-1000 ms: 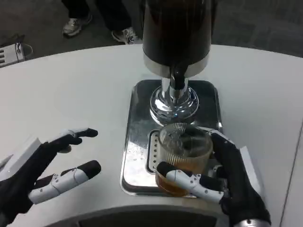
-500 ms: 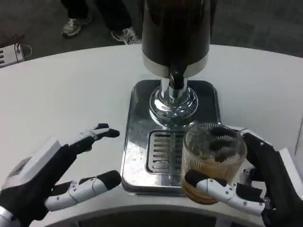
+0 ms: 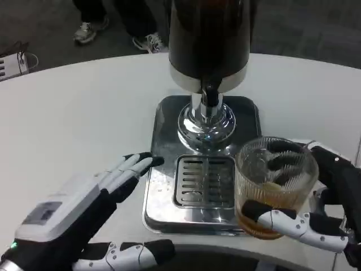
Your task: Grasp the cup under the faucet to collect the drink, then remove the cup.
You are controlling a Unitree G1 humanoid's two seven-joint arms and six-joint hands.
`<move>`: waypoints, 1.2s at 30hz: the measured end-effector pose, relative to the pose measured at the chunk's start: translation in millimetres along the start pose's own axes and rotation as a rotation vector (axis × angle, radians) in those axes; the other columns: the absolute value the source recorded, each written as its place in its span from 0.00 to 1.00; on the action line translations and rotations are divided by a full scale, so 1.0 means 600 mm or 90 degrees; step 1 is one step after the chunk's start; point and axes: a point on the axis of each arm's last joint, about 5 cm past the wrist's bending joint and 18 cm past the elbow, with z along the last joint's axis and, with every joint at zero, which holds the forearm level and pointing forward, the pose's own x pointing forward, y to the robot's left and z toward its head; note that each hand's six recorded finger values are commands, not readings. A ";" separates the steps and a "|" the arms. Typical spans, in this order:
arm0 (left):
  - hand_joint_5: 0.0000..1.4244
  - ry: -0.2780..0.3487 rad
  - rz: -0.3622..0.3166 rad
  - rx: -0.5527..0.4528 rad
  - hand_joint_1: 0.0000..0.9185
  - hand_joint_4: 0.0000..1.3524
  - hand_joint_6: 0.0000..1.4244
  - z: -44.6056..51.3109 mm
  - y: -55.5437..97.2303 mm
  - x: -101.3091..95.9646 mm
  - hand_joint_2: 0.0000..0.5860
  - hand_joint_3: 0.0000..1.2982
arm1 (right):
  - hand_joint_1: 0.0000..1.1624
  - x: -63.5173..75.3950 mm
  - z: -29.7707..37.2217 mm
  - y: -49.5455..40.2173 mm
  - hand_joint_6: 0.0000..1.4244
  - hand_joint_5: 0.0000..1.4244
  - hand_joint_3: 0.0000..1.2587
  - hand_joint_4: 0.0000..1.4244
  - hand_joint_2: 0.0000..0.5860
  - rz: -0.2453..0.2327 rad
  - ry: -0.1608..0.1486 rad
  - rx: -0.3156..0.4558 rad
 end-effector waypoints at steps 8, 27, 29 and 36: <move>0.00 0.005 -0.014 0.059 0.00 0.00 0.00 0.042 -0.009 -0.020 0.14 0.00 | 0.82 -0.005 0.014 -0.018 1.00 1.00 0.95 1.00 0.45 0.028 -0.031 -0.024; 0.00 0.042 -0.069 0.092 0.00 0.00 0.00 0.071 -0.009 -0.029 0.14 0.00 | 0.82 -0.025 0.022 -0.027 1.00 1.00 0.95 1.00 0.45 0.057 -0.047 -0.034; 0.00 0.044 -0.072 0.092 0.00 0.00 0.00 0.071 -0.009 -0.029 0.14 0.00 | 0.82 -0.026 0.022 -0.027 1.00 1.00 0.95 1.00 0.44 0.058 -0.045 -0.034; 0.00 0.046 -0.078 0.092 0.00 0.00 0.00 0.071 -0.008 -0.029 0.14 0.00 | 0.82 -0.031 0.020 -0.027 1.00 1.00 0.95 1.00 0.43 0.062 -0.035 -0.035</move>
